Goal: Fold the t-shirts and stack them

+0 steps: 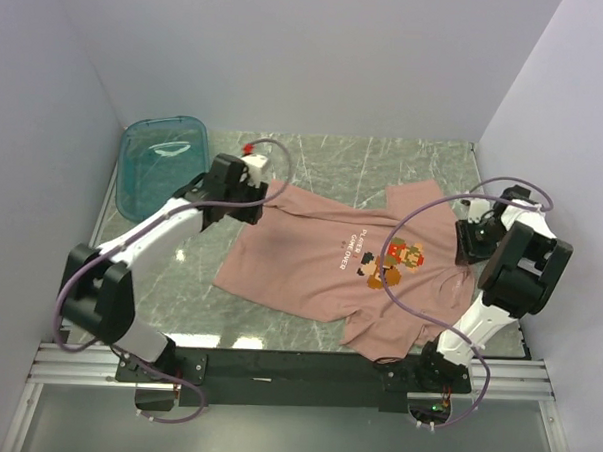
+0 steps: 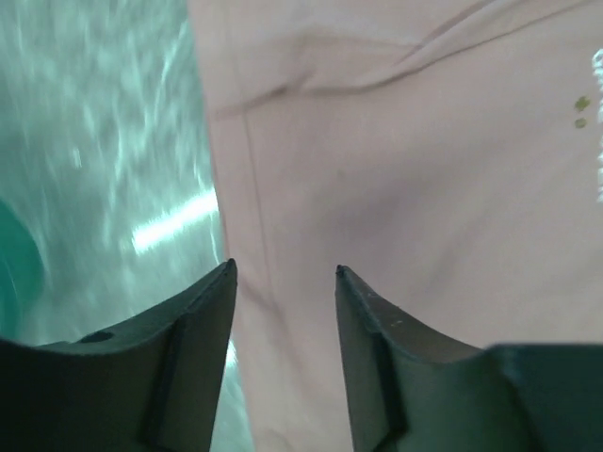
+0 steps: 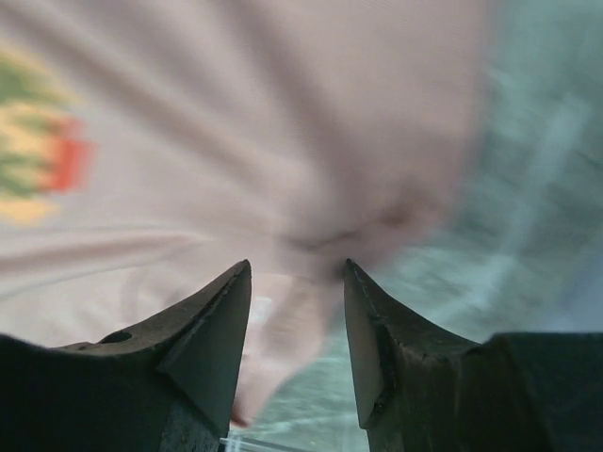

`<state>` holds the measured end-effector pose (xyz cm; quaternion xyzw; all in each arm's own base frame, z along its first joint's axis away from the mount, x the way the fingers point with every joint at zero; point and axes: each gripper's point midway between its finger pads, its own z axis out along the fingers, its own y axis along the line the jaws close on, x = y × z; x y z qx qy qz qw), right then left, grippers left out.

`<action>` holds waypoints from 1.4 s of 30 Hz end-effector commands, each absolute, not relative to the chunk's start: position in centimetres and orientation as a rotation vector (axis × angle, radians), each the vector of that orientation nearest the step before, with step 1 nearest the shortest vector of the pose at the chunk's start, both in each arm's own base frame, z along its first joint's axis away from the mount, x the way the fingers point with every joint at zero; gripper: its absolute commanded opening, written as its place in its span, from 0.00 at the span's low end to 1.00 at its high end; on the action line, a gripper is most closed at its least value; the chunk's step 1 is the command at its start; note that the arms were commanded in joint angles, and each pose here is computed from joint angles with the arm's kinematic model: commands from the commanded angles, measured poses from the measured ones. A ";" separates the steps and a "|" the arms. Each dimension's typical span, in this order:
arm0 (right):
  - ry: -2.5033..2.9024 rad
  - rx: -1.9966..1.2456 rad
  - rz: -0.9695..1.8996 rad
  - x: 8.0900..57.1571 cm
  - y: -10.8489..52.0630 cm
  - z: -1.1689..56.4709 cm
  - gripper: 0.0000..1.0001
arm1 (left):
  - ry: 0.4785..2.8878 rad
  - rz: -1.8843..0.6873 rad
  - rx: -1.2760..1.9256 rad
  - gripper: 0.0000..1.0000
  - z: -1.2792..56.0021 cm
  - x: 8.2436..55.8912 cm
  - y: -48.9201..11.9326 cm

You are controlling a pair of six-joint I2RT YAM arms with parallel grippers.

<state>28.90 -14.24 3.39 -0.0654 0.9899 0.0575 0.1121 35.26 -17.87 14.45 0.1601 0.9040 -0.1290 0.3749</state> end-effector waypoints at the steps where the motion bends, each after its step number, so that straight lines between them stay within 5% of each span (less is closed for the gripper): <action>1: 2.755 -0.350 0.385 30.5 -9.6 7.0 0.52 | 2.129 -0.144 0.816 0.51 15.0 39.2 -19.0; 5: 2.678 -0.470 0.572 30.5 -4.8 8.4 0.53 | 2.088 -0.042 0.949 0.42 14.2 42.8 -19.7; 11: 2.614 -0.576 0.640 30.7 -0.1 9.3 0.53 | 2.080 -0.036 1.095 0.40 11.1 45.5 -21.4; 32: 2.604 -0.570 0.717 30.2 1.1 9.8 0.53 | 2.101 0.012 1.180 0.40 5.0 50.1 -22.9; 37: 2.593 -0.568 0.743 30.2 1.4 10.4 0.53 | 2.106 0.017 1.166 0.07 4.8 50.3 -22.9; 42: 2.576 -0.573 0.744 30.3 1.6 11.0 0.53 | 2.051 0.031 1.110 0.00 8.7 50.8 -22.9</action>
